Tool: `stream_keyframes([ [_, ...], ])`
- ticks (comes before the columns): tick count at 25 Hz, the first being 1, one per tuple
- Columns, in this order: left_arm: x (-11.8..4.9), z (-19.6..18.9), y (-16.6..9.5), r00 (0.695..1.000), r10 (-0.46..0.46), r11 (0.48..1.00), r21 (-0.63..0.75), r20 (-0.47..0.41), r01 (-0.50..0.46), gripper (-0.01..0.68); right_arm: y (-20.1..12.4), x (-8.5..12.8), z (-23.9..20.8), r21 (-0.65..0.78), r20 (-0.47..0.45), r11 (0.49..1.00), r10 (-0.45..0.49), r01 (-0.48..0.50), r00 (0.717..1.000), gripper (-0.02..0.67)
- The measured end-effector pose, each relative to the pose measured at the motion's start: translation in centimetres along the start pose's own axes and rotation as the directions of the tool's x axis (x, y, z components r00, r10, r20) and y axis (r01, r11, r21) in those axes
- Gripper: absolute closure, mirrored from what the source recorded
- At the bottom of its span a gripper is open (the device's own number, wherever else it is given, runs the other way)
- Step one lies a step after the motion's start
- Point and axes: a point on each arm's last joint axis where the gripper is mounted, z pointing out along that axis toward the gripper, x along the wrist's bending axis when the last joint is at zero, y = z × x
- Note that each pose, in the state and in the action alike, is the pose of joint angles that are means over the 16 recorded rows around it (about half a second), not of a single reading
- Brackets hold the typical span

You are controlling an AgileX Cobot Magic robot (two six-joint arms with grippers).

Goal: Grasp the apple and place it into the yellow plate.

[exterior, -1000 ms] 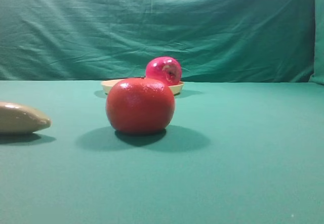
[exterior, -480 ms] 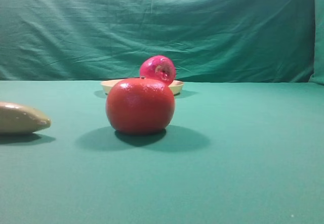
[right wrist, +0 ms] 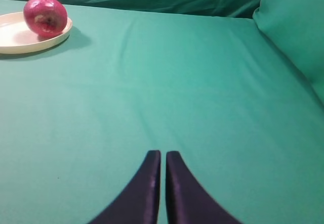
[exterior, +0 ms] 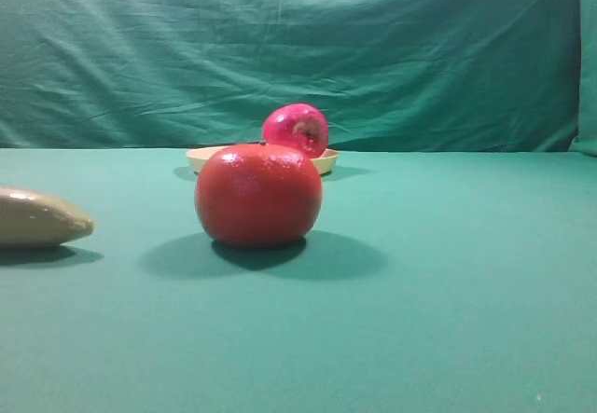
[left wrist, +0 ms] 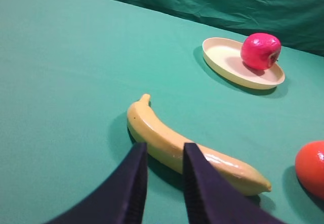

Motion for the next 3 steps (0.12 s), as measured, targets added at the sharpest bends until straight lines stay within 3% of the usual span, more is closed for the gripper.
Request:
stream_keyframes([
  [3,0.00,0.00,0.00,1.000,0.000,1.000,0.000,0.000,0.000,0.516,0.00,0.00,0.00,0.000,0.000,1.000,0.000,0.000,1.000,0.649],
])
